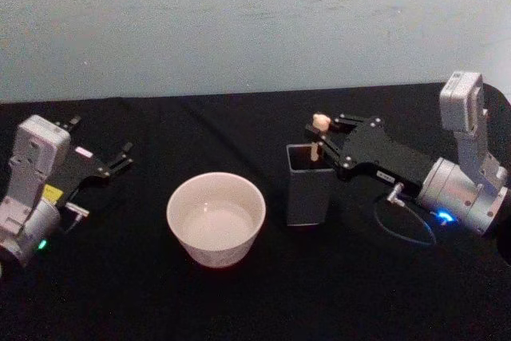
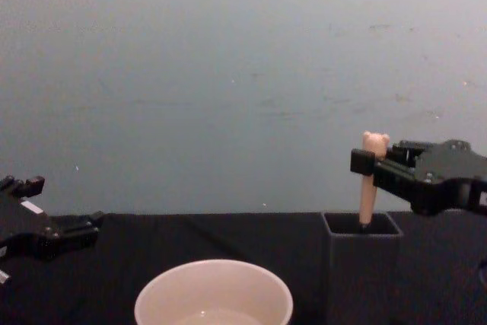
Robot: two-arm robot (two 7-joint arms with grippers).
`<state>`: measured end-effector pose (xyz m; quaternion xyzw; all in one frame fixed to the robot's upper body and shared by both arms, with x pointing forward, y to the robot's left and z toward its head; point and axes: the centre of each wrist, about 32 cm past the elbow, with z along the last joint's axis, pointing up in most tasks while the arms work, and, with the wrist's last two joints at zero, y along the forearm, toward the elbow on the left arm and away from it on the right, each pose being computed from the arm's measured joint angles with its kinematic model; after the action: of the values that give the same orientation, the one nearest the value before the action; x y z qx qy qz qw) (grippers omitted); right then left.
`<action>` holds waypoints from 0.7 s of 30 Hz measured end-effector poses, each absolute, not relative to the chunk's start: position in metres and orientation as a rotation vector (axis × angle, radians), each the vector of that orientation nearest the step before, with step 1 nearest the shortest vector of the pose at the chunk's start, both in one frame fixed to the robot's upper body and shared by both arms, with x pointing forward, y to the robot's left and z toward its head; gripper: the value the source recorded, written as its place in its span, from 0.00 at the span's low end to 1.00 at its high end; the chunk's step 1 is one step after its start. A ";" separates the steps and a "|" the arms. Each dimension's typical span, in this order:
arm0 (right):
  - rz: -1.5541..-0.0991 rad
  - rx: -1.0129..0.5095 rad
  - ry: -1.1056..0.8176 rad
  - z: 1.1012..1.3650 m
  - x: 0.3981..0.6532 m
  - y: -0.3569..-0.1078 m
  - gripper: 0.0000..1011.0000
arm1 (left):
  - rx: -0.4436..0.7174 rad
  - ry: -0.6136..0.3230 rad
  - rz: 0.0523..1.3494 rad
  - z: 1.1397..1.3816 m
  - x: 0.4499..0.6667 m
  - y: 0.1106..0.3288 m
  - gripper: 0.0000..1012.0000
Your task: Pick up the stirring spoon with one hand, stir inside the cup, then place it back in its original position.
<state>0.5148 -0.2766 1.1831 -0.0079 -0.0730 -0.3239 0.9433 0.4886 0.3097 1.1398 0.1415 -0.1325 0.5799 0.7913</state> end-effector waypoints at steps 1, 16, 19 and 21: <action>-0.661 -0.018 -0.145 1.182 0.515 -0.276 0.21 | 0.304 -0.285 1.248 1.140 0.489 0.310 0.99; -0.678 -0.053 -0.096 1.169 0.514 -0.274 0.21 | 0.304 -0.285 1.248 1.140 0.489 0.310 0.99; -0.681 -0.057 -0.094 1.168 0.513 -0.274 0.21 | 0.304 -0.285 1.248 1.140 0.489 0.310 0.99; -0.685 -0.063 -0.096 1.167 0.512 -0.275 0.21 | 0.304 -0.285 1.248 1.140 0.489 0.310 0.99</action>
<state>0.5125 -0.2748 1.1672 -0.0311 -0.0470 -0.3357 0.9403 0.4886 0.3097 1.1398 0.1415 -0.1324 0.5799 0.7913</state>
